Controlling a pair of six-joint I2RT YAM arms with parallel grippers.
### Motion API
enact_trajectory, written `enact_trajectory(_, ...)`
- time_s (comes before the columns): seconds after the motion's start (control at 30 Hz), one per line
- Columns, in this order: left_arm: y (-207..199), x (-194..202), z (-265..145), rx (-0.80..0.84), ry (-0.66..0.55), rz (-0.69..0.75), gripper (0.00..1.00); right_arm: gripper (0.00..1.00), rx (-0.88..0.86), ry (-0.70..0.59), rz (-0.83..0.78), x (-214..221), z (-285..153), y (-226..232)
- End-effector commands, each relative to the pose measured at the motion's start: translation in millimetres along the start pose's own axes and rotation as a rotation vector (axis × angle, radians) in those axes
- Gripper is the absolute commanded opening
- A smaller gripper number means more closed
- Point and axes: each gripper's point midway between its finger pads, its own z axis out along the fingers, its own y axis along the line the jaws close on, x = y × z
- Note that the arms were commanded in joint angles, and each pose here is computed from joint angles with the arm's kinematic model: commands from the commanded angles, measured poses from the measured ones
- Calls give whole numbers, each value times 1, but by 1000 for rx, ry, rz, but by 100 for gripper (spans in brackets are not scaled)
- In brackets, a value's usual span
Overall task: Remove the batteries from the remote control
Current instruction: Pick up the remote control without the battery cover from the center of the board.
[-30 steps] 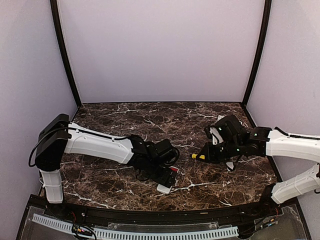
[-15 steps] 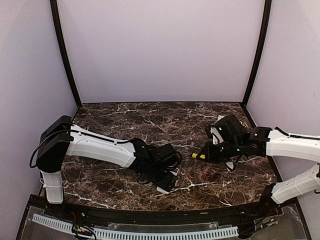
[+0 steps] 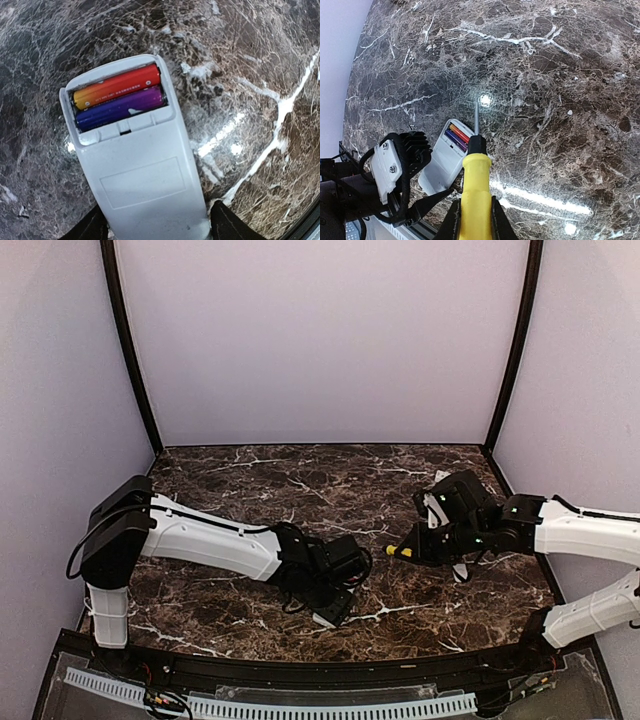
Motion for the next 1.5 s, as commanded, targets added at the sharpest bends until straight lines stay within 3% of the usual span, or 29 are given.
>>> enact_trajectory(0.0, 7, 18, 9, -45, 69, 11, 66, 0, -1, -20, 7, -2, 1, -1)
enact_trajectory(0.17, 13, 23, 12, -72, 81, 8, 52, 0, 1, -27, 8, -4, 1, 0)
enact_trajectory(0.43, 28, 9, -5, -130, -8, 8, 42, 0, -29, -54, 0, -8, -11, 5)
enact_trajectory(0.67, 62, -31, -66, -190, -143, 119, 41, 0, -121, -67, -13, -11, -47, 26)
enact_trajectory(0.87, 94, -62, -116, -335, -306, 402, 40, 0, -258, -83, -19, -15, -82, 54)
enact_trajectory(0.97, 100, -70, -125, -393, -368, 533, 40, 0, -327, -80, -34, -13, -93, 65)
enact_trajectory(1.17, 97, -59, -128, -362, -452, 632, 40, 0, -361, -86, -36, -9, -93, 79)
enact_trajectory(1.47, 93, -47, -137, -302, -450, 660, 42, 0, -366, -8, -61, 10, -66, 108)
